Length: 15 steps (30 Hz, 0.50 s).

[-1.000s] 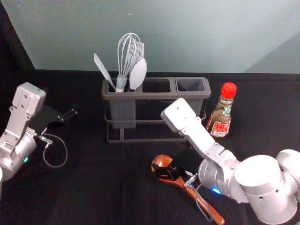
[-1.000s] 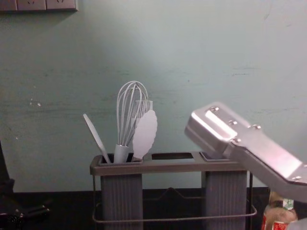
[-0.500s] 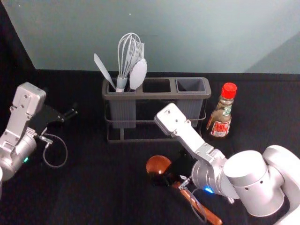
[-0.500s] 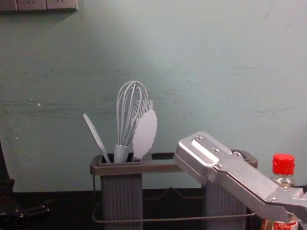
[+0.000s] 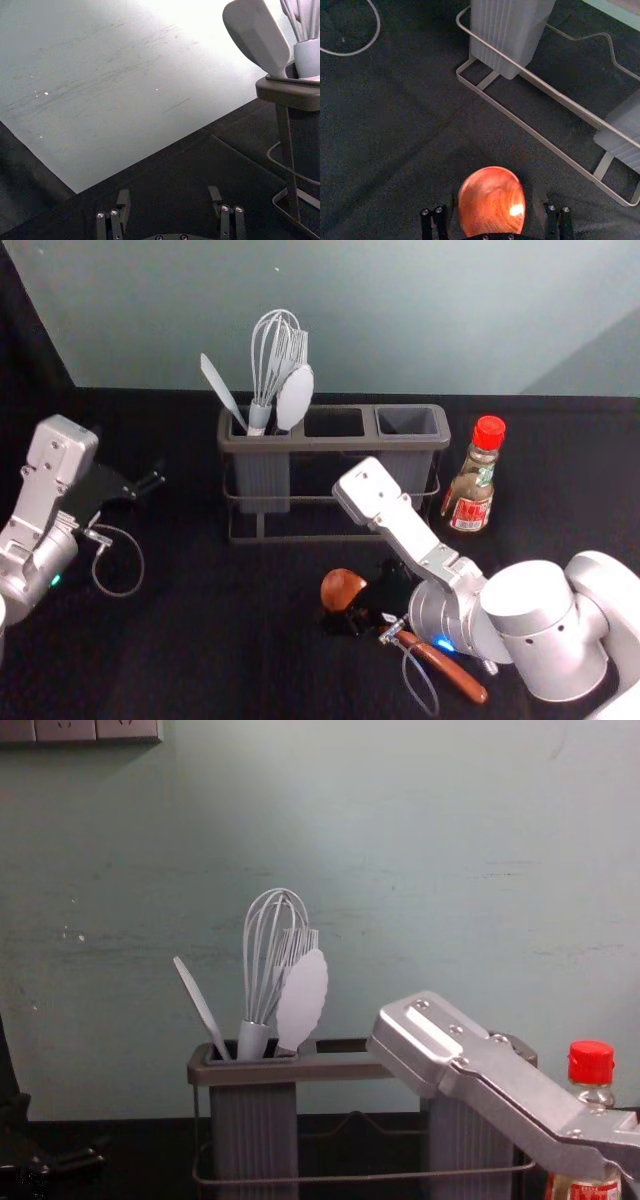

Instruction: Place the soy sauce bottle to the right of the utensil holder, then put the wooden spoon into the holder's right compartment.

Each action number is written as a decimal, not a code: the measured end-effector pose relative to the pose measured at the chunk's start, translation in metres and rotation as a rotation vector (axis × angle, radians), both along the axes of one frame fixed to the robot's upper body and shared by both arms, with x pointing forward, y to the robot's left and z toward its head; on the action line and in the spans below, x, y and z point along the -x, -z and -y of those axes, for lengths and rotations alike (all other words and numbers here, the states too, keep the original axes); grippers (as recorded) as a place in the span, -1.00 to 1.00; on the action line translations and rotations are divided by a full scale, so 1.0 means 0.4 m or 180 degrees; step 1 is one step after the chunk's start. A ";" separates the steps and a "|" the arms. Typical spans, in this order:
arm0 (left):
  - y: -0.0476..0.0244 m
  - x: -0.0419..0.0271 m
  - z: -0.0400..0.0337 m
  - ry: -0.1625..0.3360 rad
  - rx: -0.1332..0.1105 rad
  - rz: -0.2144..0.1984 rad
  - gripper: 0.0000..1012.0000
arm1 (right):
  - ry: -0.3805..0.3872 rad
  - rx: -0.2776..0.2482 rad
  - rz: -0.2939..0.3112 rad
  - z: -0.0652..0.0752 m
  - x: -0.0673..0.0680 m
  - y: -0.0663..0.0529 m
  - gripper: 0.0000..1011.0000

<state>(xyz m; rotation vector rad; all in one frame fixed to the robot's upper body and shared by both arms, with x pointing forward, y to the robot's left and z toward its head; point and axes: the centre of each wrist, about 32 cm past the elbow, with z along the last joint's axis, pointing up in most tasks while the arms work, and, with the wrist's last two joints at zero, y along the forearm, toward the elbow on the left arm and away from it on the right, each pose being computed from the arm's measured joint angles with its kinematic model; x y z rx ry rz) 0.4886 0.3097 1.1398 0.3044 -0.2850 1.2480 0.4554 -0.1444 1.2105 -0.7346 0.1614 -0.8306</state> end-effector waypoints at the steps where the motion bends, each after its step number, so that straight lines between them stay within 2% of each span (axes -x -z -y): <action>1: 0.000 0.000 0.000 0.0000 0.0000 0.0000 1.00 | 0.0000 0.0000 0.0003 0.000 0.001 -0.001 0.98; 15: 0.000 0.000 0.000 0.0000 0.0000 0.0000 1.00 | 0.0003 0.0026 0.0015 -0.001 0.001 -0.002 0.98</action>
